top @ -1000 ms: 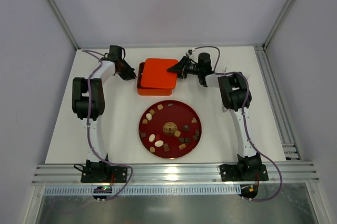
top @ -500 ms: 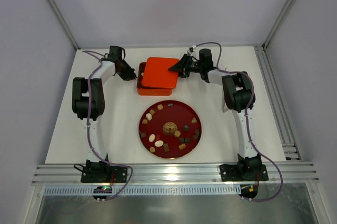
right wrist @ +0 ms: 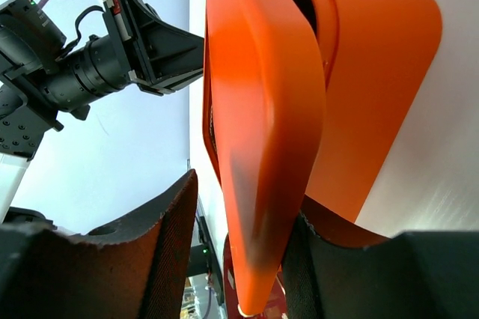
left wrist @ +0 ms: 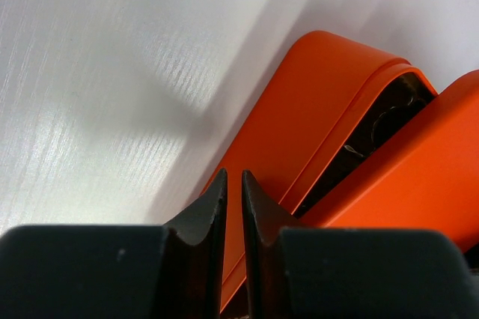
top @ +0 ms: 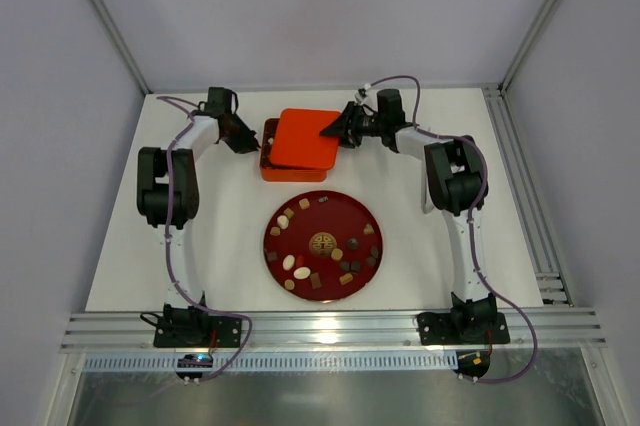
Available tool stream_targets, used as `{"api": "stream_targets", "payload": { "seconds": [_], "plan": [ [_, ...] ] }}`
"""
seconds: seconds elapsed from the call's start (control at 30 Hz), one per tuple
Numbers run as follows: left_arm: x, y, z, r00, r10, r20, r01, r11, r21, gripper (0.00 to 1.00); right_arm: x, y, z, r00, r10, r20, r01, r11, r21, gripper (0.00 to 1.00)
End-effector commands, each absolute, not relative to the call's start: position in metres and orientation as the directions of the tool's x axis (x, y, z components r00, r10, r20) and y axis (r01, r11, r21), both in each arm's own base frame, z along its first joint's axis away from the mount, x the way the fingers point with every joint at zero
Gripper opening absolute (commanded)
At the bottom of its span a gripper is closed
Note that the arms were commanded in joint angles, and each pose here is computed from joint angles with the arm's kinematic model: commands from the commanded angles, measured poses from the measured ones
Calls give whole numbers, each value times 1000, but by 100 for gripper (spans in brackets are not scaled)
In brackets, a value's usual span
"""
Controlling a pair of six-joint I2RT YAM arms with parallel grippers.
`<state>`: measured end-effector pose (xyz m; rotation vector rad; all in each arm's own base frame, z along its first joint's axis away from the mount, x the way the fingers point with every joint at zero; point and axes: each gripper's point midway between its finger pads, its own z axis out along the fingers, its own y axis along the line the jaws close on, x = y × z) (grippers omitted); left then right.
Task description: Pack the chocolate
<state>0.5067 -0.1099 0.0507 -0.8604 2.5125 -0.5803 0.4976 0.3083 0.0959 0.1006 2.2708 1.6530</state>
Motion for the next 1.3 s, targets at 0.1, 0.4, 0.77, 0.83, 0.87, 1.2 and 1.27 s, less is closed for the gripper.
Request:
{"api": "stream_targets", "payload": {
  "seconds": [0.1, 0.4, 0.77, 0.83, 0.87, 1.2, 1.27],
  "plan": [
    [513, -109, 72, -711, -639, -293, -428, 724, -541, 11, 503, 297, 122, -923, 263, -282, -174, 368, 913, 48],
    [513, -110, 72, -711, -640, -293, -425, 722, -546, 11, 502, 289, 118, -928, 253, -274, -146, 430, 891, 48],
    [515, -111, 69, -716, -636, -287, -422, 723, -547, 11, 506, 288, 116, -923, 249, -295, -153, 465, 872, 48],
    [514, -113, 69, -720, -634, -284, -420, 723, -549, 12, 506, 290, 112, -926, 238, -293, -151, 476, 867, 48],
    [515, -113, 68, -719, -635, -283, -422, 722, -549, 11, 507, 292, 113, -926, 236, -293, -151, 480, 864, 48],
    [518, -114, 66, -725, -630, -279, -415, 723, -552, 13, 513, 305, 102, -936, 187, -298, -162, 524, 837, 43],
    [518, -115, 65, -725, -630, -278, -415, 722, -553, 13, 514, 305, 97, -940, 182, -290, -154, 532, 833, 42]
  ]
}}
